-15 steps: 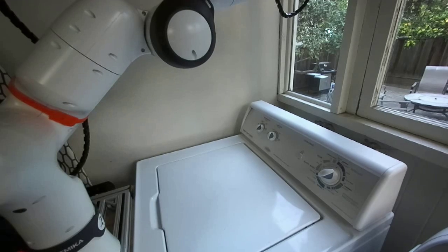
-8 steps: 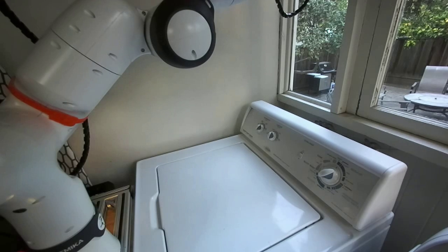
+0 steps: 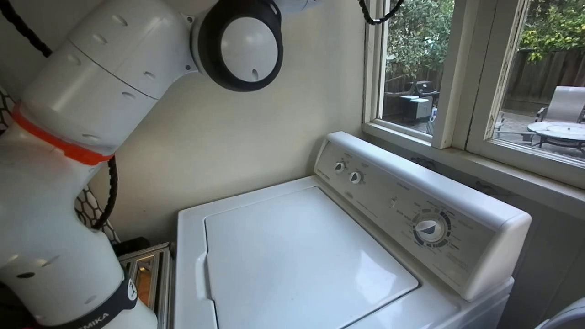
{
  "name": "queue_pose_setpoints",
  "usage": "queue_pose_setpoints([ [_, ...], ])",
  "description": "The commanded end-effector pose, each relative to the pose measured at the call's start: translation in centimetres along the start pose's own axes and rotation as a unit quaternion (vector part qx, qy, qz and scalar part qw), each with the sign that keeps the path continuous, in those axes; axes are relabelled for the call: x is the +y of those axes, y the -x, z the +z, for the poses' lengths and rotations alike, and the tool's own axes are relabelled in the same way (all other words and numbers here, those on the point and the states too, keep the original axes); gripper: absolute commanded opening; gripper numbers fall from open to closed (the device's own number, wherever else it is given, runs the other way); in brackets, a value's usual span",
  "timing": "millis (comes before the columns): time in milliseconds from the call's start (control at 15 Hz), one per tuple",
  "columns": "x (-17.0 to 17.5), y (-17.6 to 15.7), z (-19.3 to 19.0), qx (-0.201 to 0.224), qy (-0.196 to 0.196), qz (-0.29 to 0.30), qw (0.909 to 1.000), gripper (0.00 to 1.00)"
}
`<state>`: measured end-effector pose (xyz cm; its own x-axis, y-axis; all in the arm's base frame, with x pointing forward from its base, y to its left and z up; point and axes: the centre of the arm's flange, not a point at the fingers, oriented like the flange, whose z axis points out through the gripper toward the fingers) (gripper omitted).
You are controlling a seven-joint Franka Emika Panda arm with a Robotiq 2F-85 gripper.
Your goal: Open the window.
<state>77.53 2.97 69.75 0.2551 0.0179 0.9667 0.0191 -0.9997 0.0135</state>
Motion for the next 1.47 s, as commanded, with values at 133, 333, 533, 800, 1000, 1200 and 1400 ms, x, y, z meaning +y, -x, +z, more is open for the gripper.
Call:
queue_pose_setpoints([
  [133,0.51,-0.38,1.77,0.015,-0.006,0.004,0.9999,0.66],
  [333,0.58,-0.38,1.88,0.02,-0.01,0.004,0.9997,0.6],
  [533,0.68,-0.36,2.14,0.023,-0.009,0.007,0.9997,0.68],
  [800,0.96,-0.33,2.34,0.021,-0.007,0.009,0.9997,0.67],
  [1000,1.04,-0.3,2.34,0.019,-0.012,0.009,0.9997,0.49],
  [1200,0.98,-0.27,2.39,0.017,-0.012,0.01,0.9997,0.39],
  [1400,0.95,-0.2,2.49,0.018,-0.012,0.01,0.9997,0.3],
])
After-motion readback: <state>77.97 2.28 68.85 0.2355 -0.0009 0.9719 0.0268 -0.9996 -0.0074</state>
